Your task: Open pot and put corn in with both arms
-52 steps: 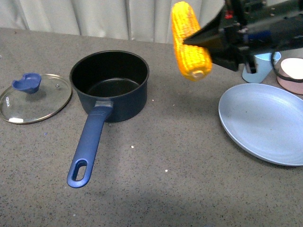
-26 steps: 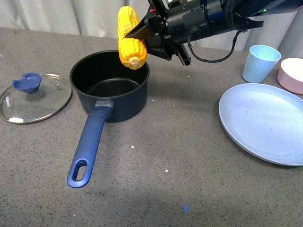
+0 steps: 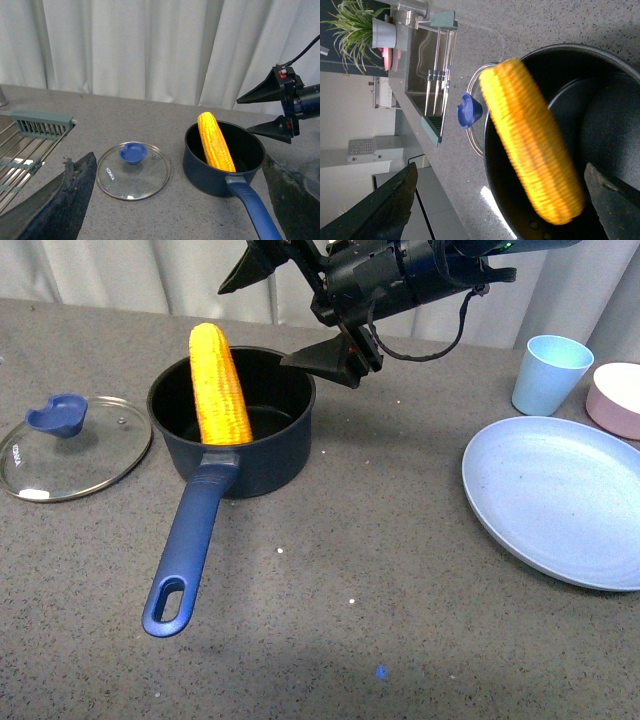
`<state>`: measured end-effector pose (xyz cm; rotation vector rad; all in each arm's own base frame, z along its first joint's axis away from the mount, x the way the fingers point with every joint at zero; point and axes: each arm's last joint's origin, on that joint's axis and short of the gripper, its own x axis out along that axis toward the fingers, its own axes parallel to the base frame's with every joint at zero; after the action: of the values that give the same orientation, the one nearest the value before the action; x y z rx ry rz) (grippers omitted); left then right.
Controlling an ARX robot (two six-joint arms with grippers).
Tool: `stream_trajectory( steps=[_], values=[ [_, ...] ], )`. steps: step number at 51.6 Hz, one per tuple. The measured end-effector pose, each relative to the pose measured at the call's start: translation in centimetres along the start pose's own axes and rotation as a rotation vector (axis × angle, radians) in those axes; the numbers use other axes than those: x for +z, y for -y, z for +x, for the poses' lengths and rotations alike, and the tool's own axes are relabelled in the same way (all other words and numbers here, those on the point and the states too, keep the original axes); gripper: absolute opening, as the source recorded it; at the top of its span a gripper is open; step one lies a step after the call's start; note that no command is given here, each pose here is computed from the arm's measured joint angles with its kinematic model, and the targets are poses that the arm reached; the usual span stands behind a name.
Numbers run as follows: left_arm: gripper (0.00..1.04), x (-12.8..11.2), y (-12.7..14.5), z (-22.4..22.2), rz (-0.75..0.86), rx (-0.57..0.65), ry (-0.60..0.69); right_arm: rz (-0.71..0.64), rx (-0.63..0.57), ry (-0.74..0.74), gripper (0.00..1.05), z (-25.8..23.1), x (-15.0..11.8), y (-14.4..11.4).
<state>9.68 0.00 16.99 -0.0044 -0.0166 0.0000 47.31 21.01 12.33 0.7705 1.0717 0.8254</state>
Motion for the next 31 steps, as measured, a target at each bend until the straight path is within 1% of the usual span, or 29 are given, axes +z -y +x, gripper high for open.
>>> stream_trajectory(
  steps=[3,11,15,21,23,26,31],
  values=[
    [0.98,0.0,0.0,0.0,0.0,0.0,0.0,-0.005,0.001,0.006,0.95,0.0,0.0,0.1],
    [0.98,0.0,0.0,0.0,0.0,0.0,0.0,-0.013,-0.014,0.04,0.96,-0.7,-0.4,0.3],
    [0.98,0.0,0.0,0.0,0.0,0.0,0.0,-0.054,-0.084,0.121,0.96,-2.7,-0.8,-0.1],
    [0.98,0.0,0.0,0.0,0.0,0.0,0.0,-0.12,-0.136,0.241,0.96,-5.9,-1.1,-1.0],
    [0.98,0.0,0.0,0.0,0.0,0.0,0.0,-0.164,-0.189,0.315,0.96,-7.6,-1.5,-1.5],
    [0.98,0.0,0.0,0.0,0.0,0.0,0.0,-0.238,-0.303,0.405,0.96,-9.6,-2.5,-2.0],
    [0.98,0.0,0.0,0.0,0.0,0.0,0.0,-0.342,-0.428,0.536,0.96,-12.0,-4.0,-2.3]
  ],
)
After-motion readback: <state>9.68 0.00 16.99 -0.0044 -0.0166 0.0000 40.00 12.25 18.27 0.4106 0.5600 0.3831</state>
